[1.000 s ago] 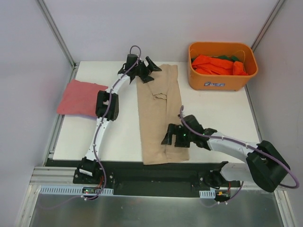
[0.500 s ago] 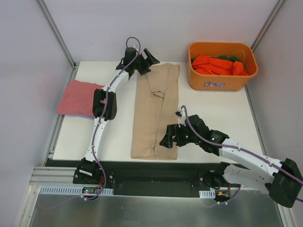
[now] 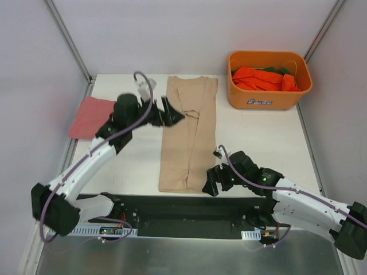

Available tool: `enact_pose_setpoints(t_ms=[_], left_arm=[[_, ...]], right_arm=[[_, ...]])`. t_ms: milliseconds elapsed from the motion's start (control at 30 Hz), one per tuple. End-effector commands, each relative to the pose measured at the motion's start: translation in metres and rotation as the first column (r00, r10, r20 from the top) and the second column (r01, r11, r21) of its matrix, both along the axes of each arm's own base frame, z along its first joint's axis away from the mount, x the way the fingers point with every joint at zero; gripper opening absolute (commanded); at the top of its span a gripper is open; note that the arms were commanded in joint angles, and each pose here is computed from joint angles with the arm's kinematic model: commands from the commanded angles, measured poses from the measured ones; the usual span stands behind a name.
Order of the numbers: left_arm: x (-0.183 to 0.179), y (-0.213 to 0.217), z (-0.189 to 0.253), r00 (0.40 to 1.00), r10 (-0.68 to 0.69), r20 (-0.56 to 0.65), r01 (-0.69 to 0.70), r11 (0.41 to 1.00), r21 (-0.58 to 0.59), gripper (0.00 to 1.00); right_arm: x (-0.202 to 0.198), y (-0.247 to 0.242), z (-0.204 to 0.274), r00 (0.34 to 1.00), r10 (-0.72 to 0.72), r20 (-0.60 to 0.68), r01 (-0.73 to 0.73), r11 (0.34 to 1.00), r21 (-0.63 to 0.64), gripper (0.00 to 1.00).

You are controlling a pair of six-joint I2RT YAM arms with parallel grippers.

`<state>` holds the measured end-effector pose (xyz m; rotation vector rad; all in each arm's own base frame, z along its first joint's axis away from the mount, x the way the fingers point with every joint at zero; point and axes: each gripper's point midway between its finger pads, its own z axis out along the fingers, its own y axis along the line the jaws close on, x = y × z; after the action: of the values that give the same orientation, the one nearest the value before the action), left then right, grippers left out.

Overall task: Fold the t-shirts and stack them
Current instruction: Rotate the tshirt 90 degrees, then grab the bottom of the folded rectangular tshirt with both arms

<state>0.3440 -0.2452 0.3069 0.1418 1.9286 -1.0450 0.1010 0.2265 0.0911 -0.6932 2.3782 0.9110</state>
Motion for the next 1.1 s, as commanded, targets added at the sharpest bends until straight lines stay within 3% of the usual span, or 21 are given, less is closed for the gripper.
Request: enact_pose_setpoints(t_ms=[0,133,200,333,500,633,833,933,1033,1067], left_arm=[[-0.066,0.029,-0.121,0.967,0.135,-0.216,-0.105,0.984,0.144,0.99],[-0.135,0.044,-0.176,0.915,0.129,-0.383,-0.051,0.977,0.206,0.90],[-0.162,0.058,-0.200,0.883,0.173,-0.437,-0.064,0.965,0.254,0.91],[-0.204,0.063,-0.234,0.808,0.153,-0.569,-0.022,0.973,0.230,0.90],[-0.232,0.067,-0.271,0.729,0.173,-0.662,0.030,0.959,0.283,0.78],[-0.238,0.070,-0.286,0.718,0.202,-0.667,0.060,0.936,0.348,0.71],[-0.249,0.059,-0.291,0.703,0.160,-0.693,0.126,0.931,0.343,0.46],[-0.250,0.063,-0.300,0.698,0.207,-0.686,0.115,0.913,0.392,0.35],[-0.247,0.068,-0.306,0.696,0.252,-0.672,0.087,0.900,0.428,0.13],[-0.246,0.071,-0.308,0.689,0.273,-0.672,0.071,0.897,0.437,0.11]], right_arm=[[-0.002,0.004,-0.011,0.999,0.036,-0.009,-0.036,0.999,-0.038,0.97],[0.006,-0.001,-0.023,0.996,-0.073,-0.052,0.065,0.988,-0.139,0.93],[0.009,0.001,-0.027,0.991,-0.125,-0.055,0.116,0.983,-0.141,0.91],[0.009,0.004,-0.034,0.983,-0.172,-0.068,0.161,0.976,-0.144,0.87],[0.011,0.007,-0.042,0.966,-0.242,-0.096,0.229,0.965,-0.130,0.83],[0.013,-0.003,-0.056,0.948,-0.305,-0.087,0.285,0.940,-0.188,0.69],[0.008,-0.010,-0.066,0.934,-0.341,-0.104,0.311,0.922,-0.232,0.62],[0.008,-0.018,-0.073,0.921,-0.376,-0.102,0.341,0.904,-0.257,0.59],[0.008,-0.024,-0.076,0.912,-0.398,-0.095,0.360,0.890,-0.279,0.50],[0.006,-0.025,-0.076,0.913,-0.396,-0.098,0.355,0.890,-0.287,0.47]])
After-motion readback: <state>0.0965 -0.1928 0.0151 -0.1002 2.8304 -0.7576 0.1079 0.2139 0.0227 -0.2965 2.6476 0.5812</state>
